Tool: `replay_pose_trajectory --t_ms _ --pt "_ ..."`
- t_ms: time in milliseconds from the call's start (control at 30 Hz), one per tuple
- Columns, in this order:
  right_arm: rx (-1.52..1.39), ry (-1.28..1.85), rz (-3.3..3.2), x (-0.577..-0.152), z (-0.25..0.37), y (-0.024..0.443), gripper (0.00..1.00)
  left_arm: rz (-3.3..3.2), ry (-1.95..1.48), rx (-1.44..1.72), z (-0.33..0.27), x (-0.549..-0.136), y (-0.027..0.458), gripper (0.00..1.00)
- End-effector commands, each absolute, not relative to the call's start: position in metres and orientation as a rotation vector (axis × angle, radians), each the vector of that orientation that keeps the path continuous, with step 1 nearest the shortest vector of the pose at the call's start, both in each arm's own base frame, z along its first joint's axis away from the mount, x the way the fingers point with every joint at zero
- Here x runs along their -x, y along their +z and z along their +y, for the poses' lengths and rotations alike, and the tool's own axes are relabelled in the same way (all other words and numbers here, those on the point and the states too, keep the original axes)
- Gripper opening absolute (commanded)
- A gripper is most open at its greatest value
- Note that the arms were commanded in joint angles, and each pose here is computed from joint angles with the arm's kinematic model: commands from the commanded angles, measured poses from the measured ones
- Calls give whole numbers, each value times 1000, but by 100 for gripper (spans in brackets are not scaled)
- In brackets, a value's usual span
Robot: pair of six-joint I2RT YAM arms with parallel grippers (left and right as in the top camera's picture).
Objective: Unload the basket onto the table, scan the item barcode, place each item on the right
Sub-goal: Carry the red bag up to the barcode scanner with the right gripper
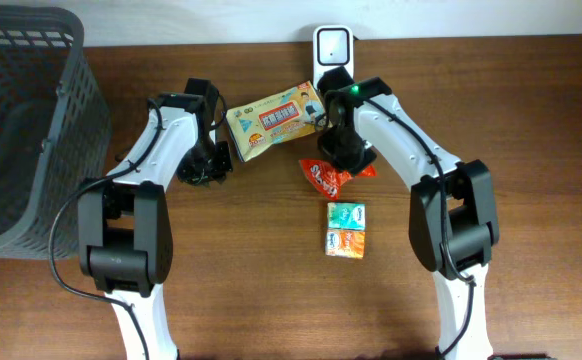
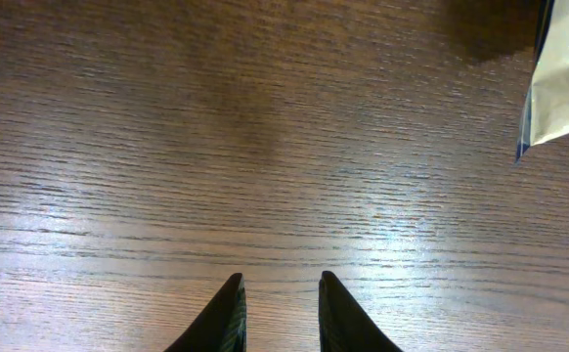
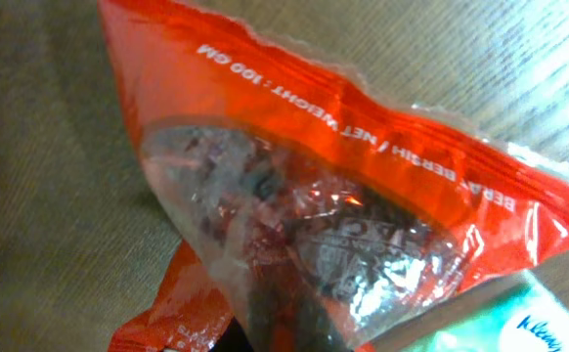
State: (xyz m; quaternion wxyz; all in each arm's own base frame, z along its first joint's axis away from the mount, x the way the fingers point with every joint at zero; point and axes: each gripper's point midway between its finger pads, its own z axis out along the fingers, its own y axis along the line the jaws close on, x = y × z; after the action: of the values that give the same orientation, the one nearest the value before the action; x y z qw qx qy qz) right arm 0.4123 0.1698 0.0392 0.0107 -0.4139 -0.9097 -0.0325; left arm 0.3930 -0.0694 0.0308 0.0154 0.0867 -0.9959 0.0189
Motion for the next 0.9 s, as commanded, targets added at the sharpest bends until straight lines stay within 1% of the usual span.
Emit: replay_pose_trajectory --t_ms 0,167,267,433,467,533,567,733,867 --pt "1016 -128 -3031 -437 157 63 4 -3116 53 -249 -68 -400 32 24" --pt "484 -262 -3343 -476 166 132 4 -3118 54 -249 -68 -400 32 23" --pt "228 -312 -3479 -496 173 159 4 -3119 55 -249 -69 -400 32 23" --pt "-280 -331 -3641 -529 186 175 4 -3119 54 -249 -68 -400 32 23" --pt "-365 -354 -3648 -532 191 176 4 -3119 54 -249 -68 -400 32 23" --pt "-668 -472 -3638 -538 209 181 4 -3120 54 -249 -68 -400 32 23" --pt "-743 -513 -3640 -542 215 184 4 -3120 54 -249 -68 -400 32 23" --pt "-810 -673 -3752 -570 221 209 4 -3119 54 -249 -68 -400 32 23" --pt "-809 -696 -3772 -576 220 212 4 -3124 56 -249 -69 -401 32 23"
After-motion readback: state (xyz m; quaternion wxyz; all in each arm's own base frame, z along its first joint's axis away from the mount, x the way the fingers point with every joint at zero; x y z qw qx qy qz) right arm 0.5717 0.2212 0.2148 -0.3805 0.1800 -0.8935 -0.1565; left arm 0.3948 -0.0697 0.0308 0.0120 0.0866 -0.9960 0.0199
